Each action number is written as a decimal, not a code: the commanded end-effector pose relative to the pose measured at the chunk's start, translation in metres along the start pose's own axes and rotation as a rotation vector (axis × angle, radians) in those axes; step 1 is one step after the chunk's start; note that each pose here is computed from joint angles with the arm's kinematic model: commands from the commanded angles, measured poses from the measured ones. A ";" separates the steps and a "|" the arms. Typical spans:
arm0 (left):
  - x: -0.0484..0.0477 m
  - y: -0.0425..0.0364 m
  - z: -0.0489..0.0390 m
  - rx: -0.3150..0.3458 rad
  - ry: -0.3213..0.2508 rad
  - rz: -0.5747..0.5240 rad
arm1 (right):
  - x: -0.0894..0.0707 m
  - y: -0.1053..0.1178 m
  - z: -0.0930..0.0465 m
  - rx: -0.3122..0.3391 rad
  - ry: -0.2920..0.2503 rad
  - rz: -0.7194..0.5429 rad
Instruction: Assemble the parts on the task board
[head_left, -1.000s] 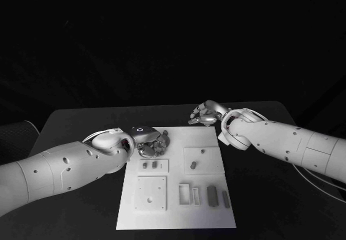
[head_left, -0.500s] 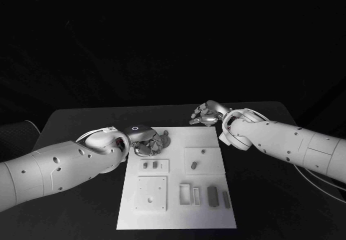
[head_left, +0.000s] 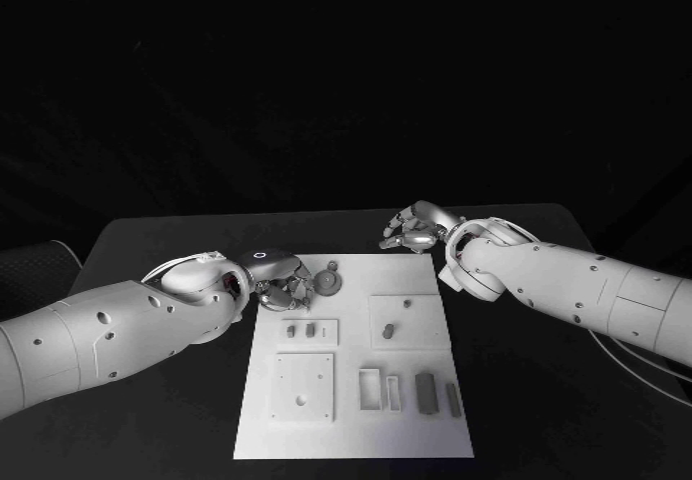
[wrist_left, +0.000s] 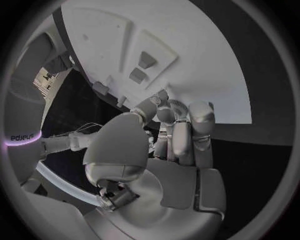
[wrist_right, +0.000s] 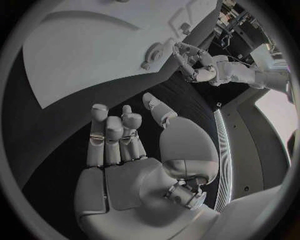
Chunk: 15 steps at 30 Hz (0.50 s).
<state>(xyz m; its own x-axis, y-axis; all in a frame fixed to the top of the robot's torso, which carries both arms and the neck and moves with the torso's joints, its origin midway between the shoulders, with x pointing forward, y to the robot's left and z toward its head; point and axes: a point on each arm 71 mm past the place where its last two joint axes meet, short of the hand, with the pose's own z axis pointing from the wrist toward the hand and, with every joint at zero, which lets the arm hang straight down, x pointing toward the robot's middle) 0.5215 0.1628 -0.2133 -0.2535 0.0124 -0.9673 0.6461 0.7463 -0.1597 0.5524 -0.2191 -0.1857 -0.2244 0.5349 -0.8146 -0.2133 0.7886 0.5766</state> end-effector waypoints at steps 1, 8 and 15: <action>0.0010 -0.0002 0.0011 -0.005 0.020 -0.008 | 0.001 0.001 0.000 -0.006 0.008 -0.001; 0.0016 0.0016 0.0000 -0.012 0.028 0.002 | 0.001 0.001 0.000 -0.007 0.008 -0.001; 0.0028 0.0022 -0.0006 -0.016 0.042 0.012 | 0.001 0.000 0.000 -0.007 0.008 -0.001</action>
<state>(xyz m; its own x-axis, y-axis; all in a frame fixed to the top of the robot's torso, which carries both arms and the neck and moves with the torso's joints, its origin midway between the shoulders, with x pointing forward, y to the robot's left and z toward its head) 0.5225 0.1659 -0.2154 -0.2671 0.0281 -0.9633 0.6349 0.7571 -0.1540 0.5525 -0.2195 -0.1857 -0.2240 0.5348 -0.8148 -0.2126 0.7891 0.5764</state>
